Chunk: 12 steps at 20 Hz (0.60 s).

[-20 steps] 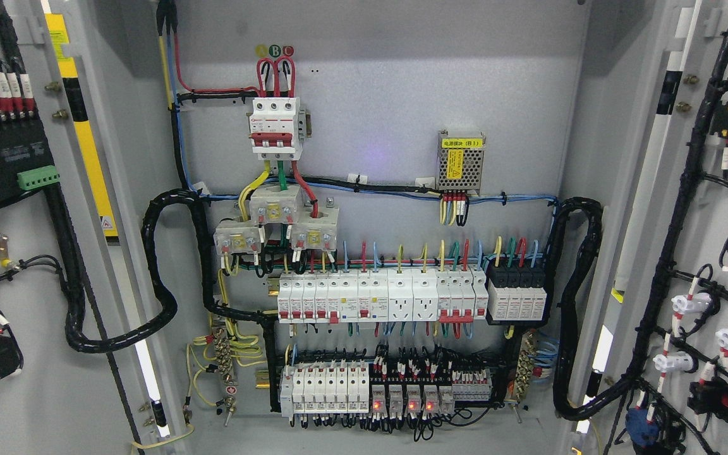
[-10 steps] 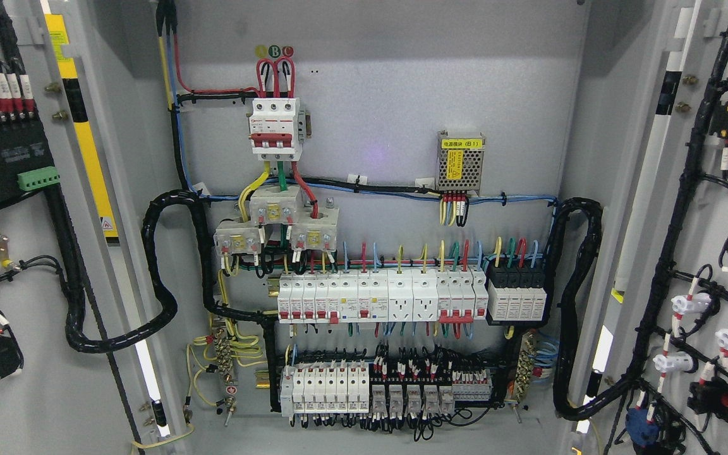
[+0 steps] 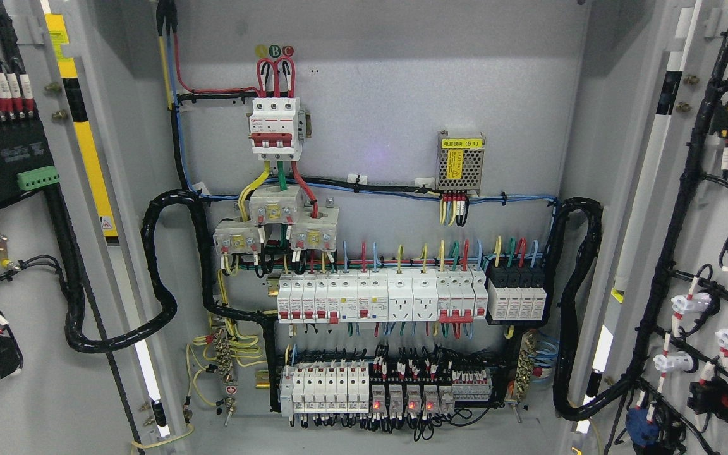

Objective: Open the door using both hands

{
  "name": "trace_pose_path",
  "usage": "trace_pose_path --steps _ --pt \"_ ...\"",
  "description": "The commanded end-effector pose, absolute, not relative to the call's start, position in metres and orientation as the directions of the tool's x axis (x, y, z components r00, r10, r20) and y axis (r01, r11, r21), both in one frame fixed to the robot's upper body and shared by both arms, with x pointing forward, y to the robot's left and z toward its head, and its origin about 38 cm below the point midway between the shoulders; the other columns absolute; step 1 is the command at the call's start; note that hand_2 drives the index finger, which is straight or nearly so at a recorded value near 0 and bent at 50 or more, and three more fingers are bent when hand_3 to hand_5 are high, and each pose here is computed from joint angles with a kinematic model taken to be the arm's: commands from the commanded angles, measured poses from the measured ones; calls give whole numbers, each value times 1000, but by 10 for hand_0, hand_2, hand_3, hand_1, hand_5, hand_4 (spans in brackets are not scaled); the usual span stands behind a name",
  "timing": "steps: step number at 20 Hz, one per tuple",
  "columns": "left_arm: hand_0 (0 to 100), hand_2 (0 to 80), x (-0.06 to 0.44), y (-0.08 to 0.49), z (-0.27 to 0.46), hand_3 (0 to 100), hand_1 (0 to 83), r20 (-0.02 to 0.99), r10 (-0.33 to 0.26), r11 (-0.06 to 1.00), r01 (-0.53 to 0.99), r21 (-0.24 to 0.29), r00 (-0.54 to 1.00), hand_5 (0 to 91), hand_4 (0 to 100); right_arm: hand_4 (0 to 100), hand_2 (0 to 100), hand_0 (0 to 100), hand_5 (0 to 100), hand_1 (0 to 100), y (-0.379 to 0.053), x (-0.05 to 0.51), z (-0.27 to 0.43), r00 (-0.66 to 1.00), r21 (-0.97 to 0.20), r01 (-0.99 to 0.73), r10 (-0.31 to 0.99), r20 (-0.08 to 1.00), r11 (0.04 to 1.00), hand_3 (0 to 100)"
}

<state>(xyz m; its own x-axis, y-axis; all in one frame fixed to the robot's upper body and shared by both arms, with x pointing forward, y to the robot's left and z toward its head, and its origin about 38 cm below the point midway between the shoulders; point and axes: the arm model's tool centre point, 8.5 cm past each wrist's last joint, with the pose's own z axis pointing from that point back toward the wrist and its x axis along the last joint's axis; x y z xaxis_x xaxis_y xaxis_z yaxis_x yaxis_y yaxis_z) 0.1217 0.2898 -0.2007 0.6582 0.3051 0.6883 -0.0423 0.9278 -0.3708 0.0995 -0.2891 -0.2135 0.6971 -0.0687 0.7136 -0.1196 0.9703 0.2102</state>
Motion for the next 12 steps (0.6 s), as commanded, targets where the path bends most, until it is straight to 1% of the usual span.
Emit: trace_pose_path --steps 1,2,3,5,6,7,8,10,12 --pt "120 0 -56 235 -251 0 556 182 361 896 -285 -341 915 0 0 0 40 0 0 500 -266 -53 -251 964 171 45 -88 252 984 0" --pt "120 0 -60 236 -251 0 556 170 360 898 -291 -329 917 0 0 0 40 0 0 500 -266 -60 -253 973 138 69 -97 208 988 0" --pt "120 0 -65 239 -251 0 556 159 349 908 -291 -301 924 0 0 0 40 0 0 500 -265 -62 -254 980 128 80 -102 171 989 0" --pt "120 0 -77 249 -253 0 556 133 316 942 -293 -165 940 0 0 0 40 0 0 500 -255 -65 -256 988 144 104 -119 96 984 0" --pt "120 0 -80 253 -253 0 556 130 292 954 -278 -114 948 0 0 0 40 0 0 500 -249 -58 -258 989 152 103 -117 87 983 0" --pt "120 0 -82 253 -254 0 556 122 269 962 -259 -88 955 0 0 0 40 0 0 500 -240 -47 -260 990 166 101 -116 85 981 0" --pt "120 0 -82 252 -254 0 556 115 253 966 -244 -90 961 0 0 0 40 0 0 500 -238 -43 -260 991 172 102 -115 66 980 0" --pt "120 0 -81 251 -255 0 556 85 250 966 -242 -94 964 0 0 0 40 0 0 500 -235 -39 -262 993 179 112 -116 11 977 0" --pt "120 0 -78 256 -256 0 556 55 252 965 -247 -87 966 0 0 0 40 0 0 500 -234 -30 -262 994 182 110 -113 4 977 0"
